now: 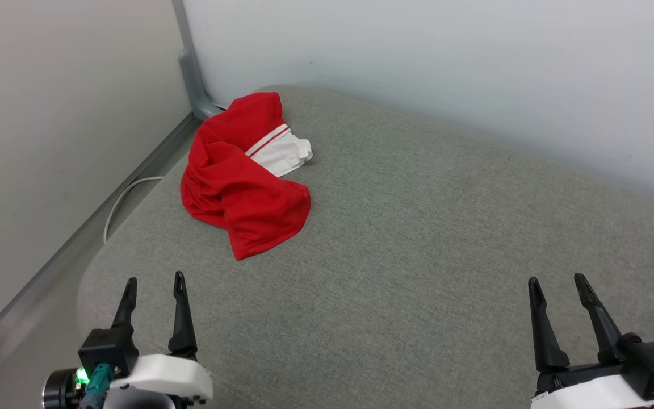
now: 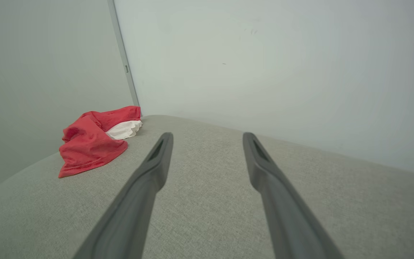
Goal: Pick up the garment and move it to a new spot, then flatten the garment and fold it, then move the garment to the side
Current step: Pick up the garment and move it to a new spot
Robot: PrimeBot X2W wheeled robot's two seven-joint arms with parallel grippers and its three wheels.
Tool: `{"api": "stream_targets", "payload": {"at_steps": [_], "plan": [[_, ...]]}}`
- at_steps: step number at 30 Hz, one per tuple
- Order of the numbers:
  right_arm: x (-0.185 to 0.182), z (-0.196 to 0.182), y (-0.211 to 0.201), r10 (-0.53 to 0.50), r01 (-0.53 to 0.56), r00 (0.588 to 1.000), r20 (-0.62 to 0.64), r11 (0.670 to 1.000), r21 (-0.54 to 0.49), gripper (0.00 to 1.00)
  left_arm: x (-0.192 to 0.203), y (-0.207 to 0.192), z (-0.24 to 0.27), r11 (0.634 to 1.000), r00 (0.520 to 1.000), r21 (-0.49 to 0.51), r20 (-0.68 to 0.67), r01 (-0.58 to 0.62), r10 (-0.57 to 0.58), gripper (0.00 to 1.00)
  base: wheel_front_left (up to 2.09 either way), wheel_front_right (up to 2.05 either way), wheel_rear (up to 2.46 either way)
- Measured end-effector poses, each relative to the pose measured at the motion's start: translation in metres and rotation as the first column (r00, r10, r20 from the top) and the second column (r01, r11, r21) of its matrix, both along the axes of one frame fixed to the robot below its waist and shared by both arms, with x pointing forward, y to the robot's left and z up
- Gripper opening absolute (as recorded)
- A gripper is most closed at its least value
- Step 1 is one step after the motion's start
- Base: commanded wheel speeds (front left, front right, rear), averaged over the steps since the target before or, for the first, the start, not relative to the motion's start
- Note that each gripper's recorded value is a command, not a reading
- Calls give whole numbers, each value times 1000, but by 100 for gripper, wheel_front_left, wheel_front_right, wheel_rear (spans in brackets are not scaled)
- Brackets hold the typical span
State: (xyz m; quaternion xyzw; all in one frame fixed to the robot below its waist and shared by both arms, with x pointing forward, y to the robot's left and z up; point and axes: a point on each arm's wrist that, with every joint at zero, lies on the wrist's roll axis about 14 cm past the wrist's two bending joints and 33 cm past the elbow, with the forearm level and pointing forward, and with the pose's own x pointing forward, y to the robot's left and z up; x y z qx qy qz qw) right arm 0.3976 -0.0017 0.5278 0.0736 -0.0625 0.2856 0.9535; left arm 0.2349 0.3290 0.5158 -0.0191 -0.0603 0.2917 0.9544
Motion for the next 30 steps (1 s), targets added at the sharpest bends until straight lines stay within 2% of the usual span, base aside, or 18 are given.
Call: {"api": "stream_targets", "payload": {"at_steps": [6,11,17,24,30], "plan": [[9,1,-8,-28,29,999,20,1000,-10,100,32,17,31,998,998,58,61,16,-20,100,0,0,0],[25,-3,-15,-57,58,998,36,998,-24,100,72,44,79,986,990,164,132,19,-41,100,0,0,0],[47,-12,-22,-90,92,995,49,995,-36,100,123,75,126,975,974,224,220,4,-55,100,0,0,0],[70,-27,-41,-150,152,987,50,987,-51,100,184,94,135,961,976,272,186,56,-110,100,0,0,0],[81,-43,-53,-185,187,982,35,980,-69,100,237,106,99,968,989,204,11,144,-149,100,0,0,0]]}}
